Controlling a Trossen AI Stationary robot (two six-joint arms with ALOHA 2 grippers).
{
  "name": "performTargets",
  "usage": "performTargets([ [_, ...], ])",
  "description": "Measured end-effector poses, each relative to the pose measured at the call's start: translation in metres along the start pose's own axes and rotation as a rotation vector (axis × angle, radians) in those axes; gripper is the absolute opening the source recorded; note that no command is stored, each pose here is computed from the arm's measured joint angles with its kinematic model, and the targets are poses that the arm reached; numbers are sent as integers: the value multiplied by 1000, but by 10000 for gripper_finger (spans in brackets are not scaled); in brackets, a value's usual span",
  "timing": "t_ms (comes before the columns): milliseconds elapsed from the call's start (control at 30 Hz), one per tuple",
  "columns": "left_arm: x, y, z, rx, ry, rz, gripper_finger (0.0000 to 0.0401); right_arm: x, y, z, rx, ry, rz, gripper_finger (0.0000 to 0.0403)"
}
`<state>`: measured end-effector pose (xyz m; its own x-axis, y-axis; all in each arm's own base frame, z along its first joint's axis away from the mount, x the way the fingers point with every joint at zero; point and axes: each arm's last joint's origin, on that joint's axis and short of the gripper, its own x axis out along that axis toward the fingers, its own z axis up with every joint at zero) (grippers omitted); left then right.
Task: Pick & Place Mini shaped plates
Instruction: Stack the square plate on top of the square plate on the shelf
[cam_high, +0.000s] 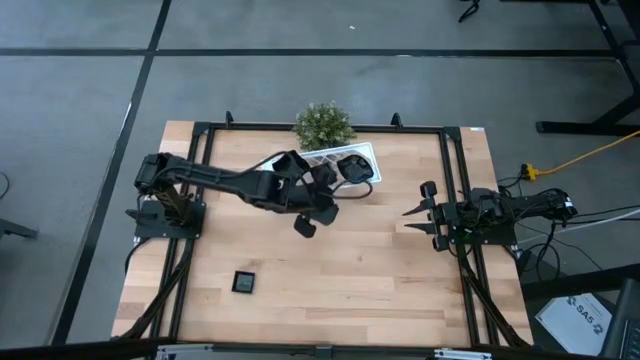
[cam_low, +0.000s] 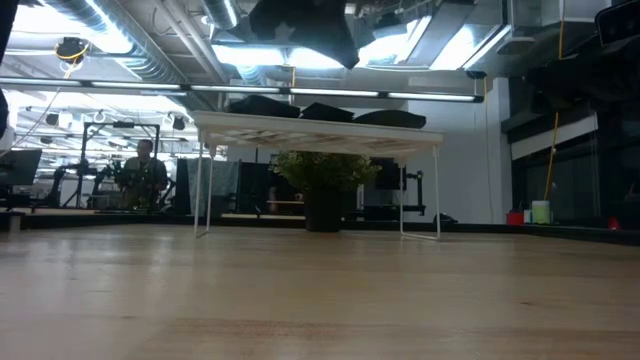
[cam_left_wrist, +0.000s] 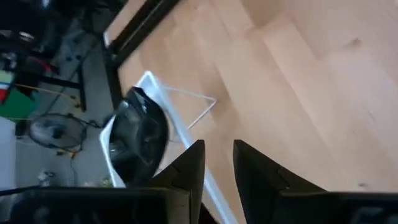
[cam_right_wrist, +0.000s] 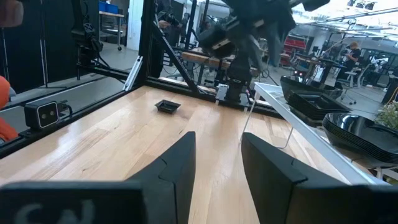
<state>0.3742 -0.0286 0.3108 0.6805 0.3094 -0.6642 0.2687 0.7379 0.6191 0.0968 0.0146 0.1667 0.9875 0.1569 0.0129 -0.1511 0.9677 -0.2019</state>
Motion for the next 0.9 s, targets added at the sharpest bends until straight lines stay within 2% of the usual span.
performTargets([
  [133, 1, -1, -4, -55, 1, -74, 66, 0, 0, 0, 0, 0, 0, 129],
  [267, -3, -14, -7, -138, 62, -159, 52, 0, 0, 0, 0, 0, 0, 129],
  [600, -32, -68, 5, -386, 198, -273, 45, 0, 0, 0, 0, 0, 0, 129],
  [900, -66, -117, 8, -613, 368, -304, 49, 0, 0, 0, 0, 0, 0, 129],
])
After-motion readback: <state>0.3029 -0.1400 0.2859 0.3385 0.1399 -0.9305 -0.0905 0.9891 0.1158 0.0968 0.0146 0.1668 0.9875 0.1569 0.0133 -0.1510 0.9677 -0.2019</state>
